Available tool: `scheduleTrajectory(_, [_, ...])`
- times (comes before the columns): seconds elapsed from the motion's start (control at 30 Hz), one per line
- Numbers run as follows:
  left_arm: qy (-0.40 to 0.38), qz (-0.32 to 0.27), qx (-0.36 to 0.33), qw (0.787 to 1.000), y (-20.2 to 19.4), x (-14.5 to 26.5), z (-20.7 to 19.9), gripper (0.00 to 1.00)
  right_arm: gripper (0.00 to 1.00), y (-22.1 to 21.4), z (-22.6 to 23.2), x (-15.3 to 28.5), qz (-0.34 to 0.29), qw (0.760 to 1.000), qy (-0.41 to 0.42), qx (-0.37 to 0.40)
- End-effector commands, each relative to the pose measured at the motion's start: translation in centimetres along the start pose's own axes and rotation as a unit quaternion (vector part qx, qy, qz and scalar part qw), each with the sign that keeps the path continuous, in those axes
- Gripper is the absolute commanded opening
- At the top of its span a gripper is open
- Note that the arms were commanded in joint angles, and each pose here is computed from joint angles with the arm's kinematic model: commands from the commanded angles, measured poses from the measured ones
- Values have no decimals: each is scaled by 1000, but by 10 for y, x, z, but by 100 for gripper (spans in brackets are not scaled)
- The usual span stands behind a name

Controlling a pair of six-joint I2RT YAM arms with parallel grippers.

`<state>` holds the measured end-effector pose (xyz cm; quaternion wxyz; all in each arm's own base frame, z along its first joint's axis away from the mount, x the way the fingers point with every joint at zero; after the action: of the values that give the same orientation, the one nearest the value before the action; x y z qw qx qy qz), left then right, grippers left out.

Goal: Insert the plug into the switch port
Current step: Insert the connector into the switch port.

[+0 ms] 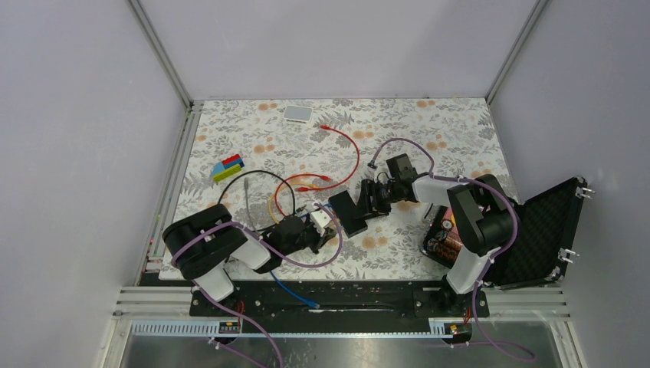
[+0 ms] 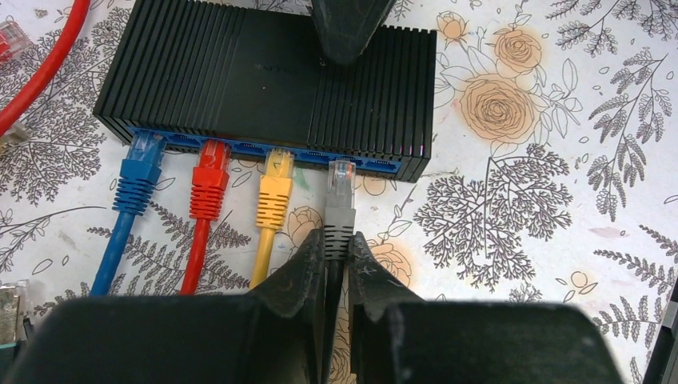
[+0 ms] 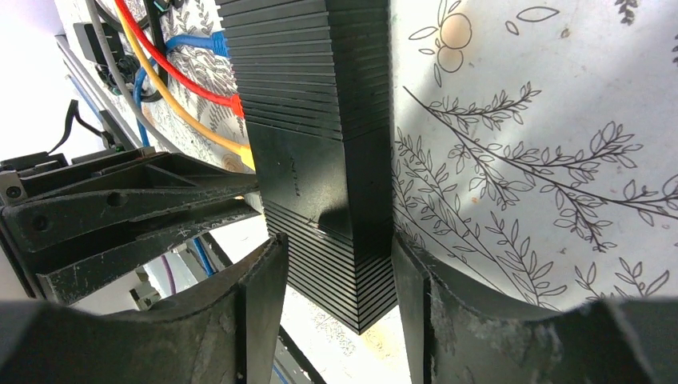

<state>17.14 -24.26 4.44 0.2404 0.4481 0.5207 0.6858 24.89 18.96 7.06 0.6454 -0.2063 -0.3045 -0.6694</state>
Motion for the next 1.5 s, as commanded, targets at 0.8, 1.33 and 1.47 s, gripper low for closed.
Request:
scheduleTrajectory(0.8, [-1,-73,21,997,36,-11,2,0,56,-11,-14,-9,36,999,-16,-1])
scheduleTrajectory(1.33, [-33,-82,30,996,44,-12,1,0,55,-11,-14,-10,40,999,-10,0])
scheduleTrajectory(1.47, [-29,-91,42,995,40,-15,1,0,55,-12,-13,-12,43,999,-1,-3])
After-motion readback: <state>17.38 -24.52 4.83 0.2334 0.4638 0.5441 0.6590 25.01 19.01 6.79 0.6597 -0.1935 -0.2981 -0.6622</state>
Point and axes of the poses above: each gripper's point midway between its finger pads, its own x axis back along the fingers, its own z axis along the line the jaws close on, y = z × x, the point moved 7 cm from there along x, back along the fingers, and after that the axes turned 7 degrees about -x, right-handed, at the moved point
